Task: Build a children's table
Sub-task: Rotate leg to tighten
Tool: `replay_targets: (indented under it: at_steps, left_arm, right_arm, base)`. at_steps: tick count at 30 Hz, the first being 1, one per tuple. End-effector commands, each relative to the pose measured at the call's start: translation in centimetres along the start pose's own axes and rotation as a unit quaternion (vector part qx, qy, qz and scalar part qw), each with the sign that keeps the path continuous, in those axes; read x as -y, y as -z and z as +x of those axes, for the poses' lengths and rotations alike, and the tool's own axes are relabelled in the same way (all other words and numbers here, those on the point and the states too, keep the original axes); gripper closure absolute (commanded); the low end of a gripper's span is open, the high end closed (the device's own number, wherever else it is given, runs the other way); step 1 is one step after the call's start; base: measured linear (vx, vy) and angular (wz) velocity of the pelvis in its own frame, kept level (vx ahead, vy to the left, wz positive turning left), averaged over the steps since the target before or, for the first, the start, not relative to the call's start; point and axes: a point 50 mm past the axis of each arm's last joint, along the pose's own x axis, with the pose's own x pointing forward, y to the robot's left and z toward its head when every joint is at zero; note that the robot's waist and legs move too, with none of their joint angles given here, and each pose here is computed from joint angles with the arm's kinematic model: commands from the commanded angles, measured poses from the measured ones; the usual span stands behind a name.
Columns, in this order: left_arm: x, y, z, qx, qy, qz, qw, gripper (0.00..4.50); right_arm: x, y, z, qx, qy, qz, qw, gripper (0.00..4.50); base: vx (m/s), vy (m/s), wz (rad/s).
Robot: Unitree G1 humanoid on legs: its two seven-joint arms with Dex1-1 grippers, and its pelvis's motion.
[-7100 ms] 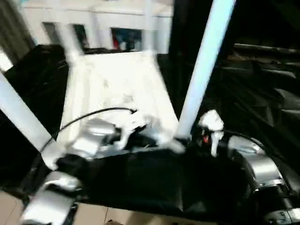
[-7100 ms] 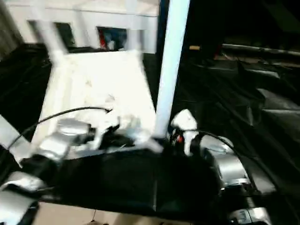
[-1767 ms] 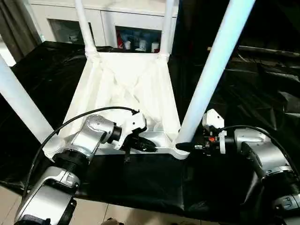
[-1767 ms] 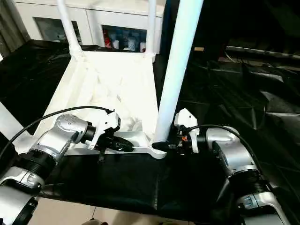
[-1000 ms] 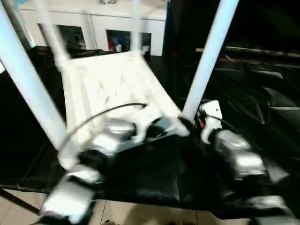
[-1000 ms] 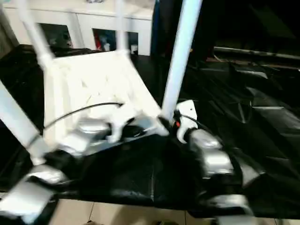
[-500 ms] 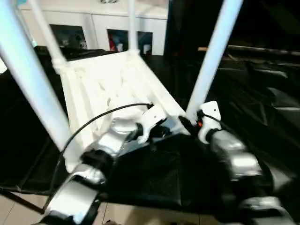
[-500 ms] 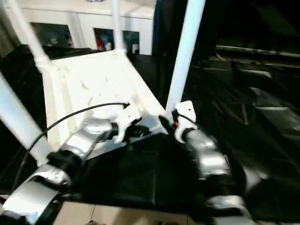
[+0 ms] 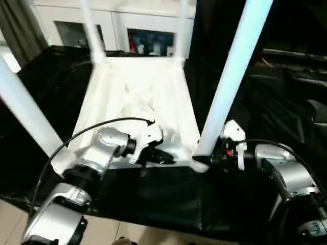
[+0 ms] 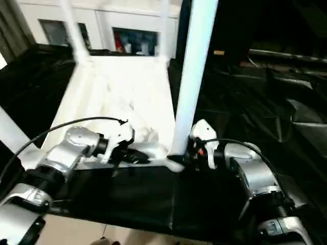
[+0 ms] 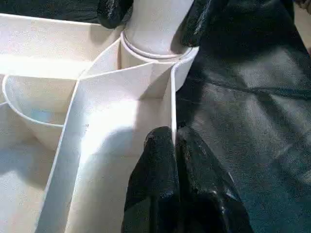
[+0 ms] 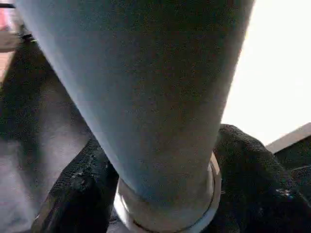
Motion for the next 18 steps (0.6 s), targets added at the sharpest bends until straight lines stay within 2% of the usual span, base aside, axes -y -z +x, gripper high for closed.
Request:
replay_targets:
  at_steps: [1,3,5,7,10,18]
  left_arm:
    - [0.86,0.31,0.72,-0.016,0.049,0.000,0.999,4.50]
    - [0.85,0.30,0.66,-0.016,0.049,-0.001,0.999,4.50]
    - [0.87,0.29,0.61,-0.015,0.050,-0.001,0.999,4.50]
    - [0.89,0.29,0.57,-0.015,0.051,-0.002,0.999,4.50]
    - [0.90,0.29,0.53,-0.015,0.051,-0.002,0.999,4.50]
    - [0.39,0.02,0.80,-0.008,0.020,0.001,1.000,4.50]
  right_arm:
    - [0.07,-0.98,-0.36,0.008,-0.012,-0.011,1.000,1.48]
    - [-0.05,-1.03,-0.33,0.007,-0.021,-0.011,1.000,1.74]
    - [-0.22,-1.04,-0.30,0.004,-0.031,-0.011,0.999,1.74]
    - [-0.33,-0.96,-0.29,0.000,-0.038,-0.011,0.999,2.05]
    - [-0.34,-0.95,-0.33,-0.001,-0.041,-0.011,0.999,2.25]
    - [-0.54,-0.71,0.09,0.016,-0.026,0.007,1.000,2.44]
  base:
    - [0.000,0.000,0.00]
    - [0.000,0.000,0.00]
    - [0.000,0.000,0.00]
    - [0.000,0.000,0.00]
    - [0.000,0.000,0.00]
    - [0.000,0.000,0.00]
